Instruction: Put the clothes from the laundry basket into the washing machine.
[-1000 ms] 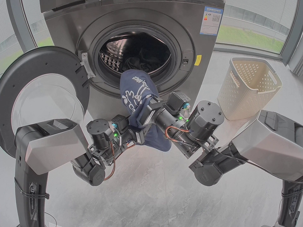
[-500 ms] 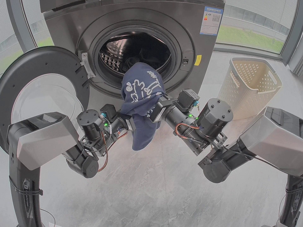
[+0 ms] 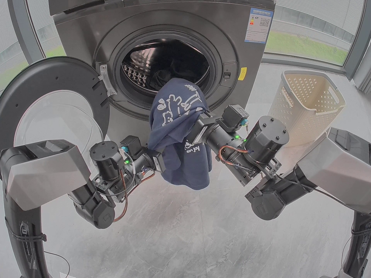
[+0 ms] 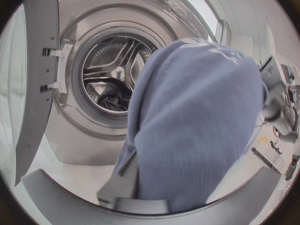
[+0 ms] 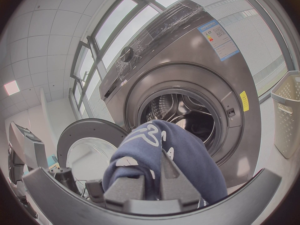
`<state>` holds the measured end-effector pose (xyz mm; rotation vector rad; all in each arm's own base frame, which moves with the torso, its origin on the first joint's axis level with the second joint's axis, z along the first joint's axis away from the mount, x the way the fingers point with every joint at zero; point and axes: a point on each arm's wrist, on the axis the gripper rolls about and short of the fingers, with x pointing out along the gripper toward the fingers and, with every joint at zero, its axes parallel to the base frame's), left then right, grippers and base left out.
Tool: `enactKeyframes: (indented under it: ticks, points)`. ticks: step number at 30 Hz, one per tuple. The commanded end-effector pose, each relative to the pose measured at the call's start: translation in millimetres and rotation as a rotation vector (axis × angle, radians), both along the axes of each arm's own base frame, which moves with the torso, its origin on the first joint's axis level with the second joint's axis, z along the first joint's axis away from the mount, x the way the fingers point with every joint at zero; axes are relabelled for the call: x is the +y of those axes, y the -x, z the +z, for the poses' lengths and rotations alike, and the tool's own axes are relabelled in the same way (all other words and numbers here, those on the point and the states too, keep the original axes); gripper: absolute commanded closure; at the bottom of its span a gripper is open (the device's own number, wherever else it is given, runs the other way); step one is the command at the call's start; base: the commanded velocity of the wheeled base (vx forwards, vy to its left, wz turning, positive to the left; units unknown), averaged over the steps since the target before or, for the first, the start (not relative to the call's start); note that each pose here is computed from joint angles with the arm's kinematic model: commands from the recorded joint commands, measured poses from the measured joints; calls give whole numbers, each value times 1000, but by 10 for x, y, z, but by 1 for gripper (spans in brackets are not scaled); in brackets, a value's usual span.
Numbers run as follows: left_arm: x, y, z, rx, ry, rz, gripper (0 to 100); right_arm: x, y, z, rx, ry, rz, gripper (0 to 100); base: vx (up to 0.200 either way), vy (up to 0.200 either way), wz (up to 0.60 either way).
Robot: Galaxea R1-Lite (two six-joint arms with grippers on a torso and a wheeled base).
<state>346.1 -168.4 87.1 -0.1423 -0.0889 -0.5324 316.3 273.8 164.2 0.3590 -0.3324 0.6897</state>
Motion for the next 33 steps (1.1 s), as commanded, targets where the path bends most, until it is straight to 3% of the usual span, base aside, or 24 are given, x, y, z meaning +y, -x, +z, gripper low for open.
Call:
enactKeyframes:
  ticks: [1,5,7,10,17,23,33]
  points:
    - [-31,108,-210,74,-45,-24,0,26,-21,86,-28,-20,1,100,0,0,0]
    - [9,265,-375,121,-136,-110,0,57,-47,80,-27,-17,1,100,0,0,0]
    - [-31,310,-388,118,-154,-154,0,78,-51,56,-22,-13,5,100,0,0,0]
    - [-87,312,-345,100,-145,-169,0,87,-61,23,-16,-8,3,100,0,0,0]
    - [-334,131,-75,-38,-78,-190,0,126,-45,-20,-8,-1,12,100,0,0,0]
    - [-350,59,52,-83,-45,-138,0,133,-44,-37,-5,2,14,100,0,0,0]
    - [-445,-116,-149,-76,-55,-135,0,268,72,-57,1,2,55,100,0,0,0]
